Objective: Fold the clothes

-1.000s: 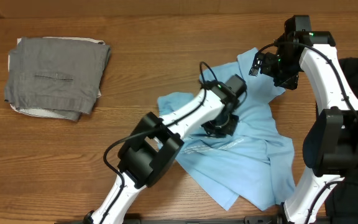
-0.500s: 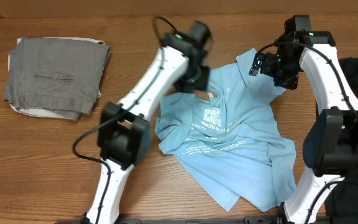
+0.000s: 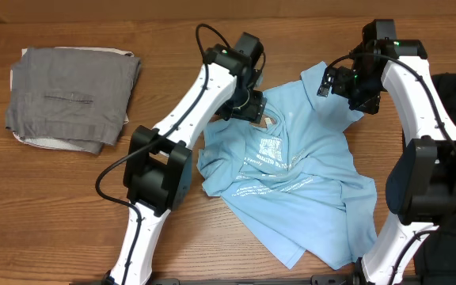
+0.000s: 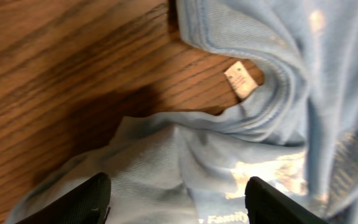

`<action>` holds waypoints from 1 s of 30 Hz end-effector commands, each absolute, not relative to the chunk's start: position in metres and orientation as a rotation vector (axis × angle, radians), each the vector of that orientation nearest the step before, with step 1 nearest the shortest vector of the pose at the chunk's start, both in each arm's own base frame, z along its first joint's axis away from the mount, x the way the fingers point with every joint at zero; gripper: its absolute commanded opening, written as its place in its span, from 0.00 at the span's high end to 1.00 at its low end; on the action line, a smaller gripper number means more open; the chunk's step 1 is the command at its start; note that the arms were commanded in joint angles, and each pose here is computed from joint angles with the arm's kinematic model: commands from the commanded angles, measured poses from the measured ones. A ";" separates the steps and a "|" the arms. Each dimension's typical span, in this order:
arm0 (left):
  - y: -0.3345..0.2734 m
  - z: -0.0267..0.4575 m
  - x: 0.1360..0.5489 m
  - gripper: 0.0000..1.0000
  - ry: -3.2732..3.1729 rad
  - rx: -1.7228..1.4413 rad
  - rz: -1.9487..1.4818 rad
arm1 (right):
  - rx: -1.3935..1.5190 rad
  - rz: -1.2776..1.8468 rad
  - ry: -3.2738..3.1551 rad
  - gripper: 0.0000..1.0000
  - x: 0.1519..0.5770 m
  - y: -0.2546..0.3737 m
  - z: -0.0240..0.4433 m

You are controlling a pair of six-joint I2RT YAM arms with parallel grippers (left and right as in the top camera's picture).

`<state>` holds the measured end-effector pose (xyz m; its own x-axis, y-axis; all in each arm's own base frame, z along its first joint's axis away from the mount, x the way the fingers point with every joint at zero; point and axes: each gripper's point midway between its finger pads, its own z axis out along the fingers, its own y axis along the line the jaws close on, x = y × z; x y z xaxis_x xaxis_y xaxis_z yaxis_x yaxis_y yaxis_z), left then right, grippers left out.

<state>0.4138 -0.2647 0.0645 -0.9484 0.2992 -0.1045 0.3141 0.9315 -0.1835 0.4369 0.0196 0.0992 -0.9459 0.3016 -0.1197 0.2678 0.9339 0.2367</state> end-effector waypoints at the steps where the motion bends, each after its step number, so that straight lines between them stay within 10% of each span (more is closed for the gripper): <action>1: -0.255 0.053 0.416 0.28 2.987 0.533 -0.089 | 0.425 0.339 2.891 0.00 0.442 0.019 0.115; 23: -0.232 0.013 0.405 0.44 3.056 0.410 0.253 | 0.425 0.339 2.891 0.00 0.442 0.019 0.115; 30: -0.221 0.028 0.403 0.94 3.074 0.394 0.284 | 0.425 0.339 2.891 0.00 0.442 0.019 0.115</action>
<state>0.3969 -0.2324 0.0148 -0.9609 0.2769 0.0071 0.2744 0.9481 0.1606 0.4370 0.0196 0.0992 -0.9460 0.3012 -0.1202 0.2673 0.9341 0.2368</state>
